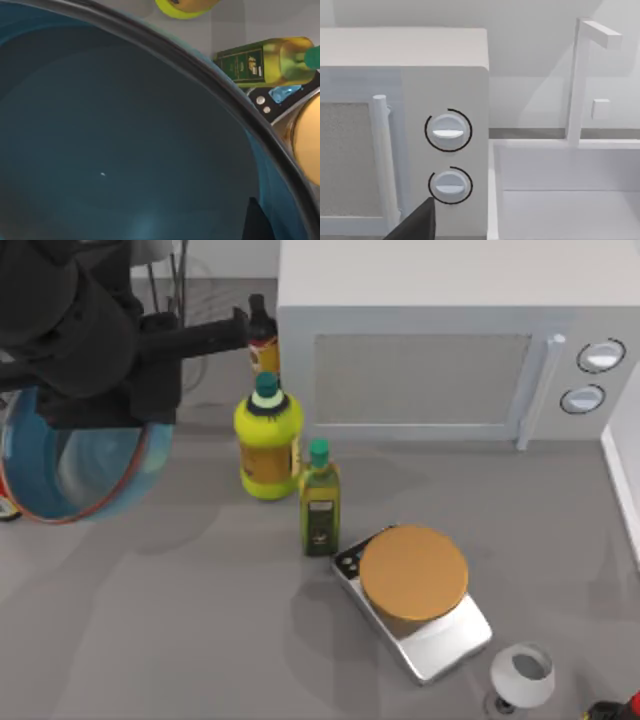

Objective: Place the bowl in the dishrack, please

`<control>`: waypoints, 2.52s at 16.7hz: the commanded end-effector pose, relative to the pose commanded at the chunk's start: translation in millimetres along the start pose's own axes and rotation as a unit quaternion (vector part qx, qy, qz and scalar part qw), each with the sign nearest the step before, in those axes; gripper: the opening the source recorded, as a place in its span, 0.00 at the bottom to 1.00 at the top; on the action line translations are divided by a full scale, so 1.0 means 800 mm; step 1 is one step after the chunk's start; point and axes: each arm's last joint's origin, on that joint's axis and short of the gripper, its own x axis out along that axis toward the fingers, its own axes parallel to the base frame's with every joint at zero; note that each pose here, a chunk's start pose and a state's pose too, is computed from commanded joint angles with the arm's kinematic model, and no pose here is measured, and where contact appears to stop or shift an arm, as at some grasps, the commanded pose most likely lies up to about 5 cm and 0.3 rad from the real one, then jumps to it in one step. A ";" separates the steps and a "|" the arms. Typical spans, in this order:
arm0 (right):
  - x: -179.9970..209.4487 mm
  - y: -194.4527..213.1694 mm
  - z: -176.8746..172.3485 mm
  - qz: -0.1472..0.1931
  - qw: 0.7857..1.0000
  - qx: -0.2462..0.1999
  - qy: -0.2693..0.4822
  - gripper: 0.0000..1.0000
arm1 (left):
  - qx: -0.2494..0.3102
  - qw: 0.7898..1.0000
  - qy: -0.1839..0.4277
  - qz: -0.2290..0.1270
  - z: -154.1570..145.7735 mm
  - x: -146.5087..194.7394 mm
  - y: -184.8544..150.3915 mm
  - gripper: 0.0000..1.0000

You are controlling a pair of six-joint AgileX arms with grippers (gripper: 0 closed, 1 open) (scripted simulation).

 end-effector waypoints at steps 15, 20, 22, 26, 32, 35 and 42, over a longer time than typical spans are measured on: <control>0.000 0.000 0.000 0.000 1.000 0.000 0.000 1.00 | 0.092 0.821 -0.561 0.059 -0.026 -0.150 0.161 0.00; 0.000 0.000 0.000 0.000 1.000 0.000 0.000 1.00 | 0.100 0.804 -0.581 0.078 -0.037 -0.154 0.167 0.00; 0.000 0.000 0.000 0.000 1.000 0.000 0.000 1.00 | 0.100 0.804 -0.580 0.078 -0.036 -0.154 0.166 0.00; 0.000 0.000 0.000 0.000 1.000 0.000 0.000 1.00 | 0.100 0.805 -0.580 0.077 -0.012 -0.141 0.172 0.00; 0.000 0.000 0.000 0.000 1.000 0.000 0.000 1.00 | 0.099 0.806 -0.578 0.079 0.084 -0.039 0.203 0.00; 0.000 0.000 0.000 0.000 1.000 0.000 0.000 1.00 | 0.102 0.801 -0.584 0.080 0.117 0.033 0.217 0.00; 0.000 0.000 0.000 0.000 1.000 0.000 0.000 1.00 | 0.100 0.804 -0.582 0.078 0.125 0.150 0.232 0.00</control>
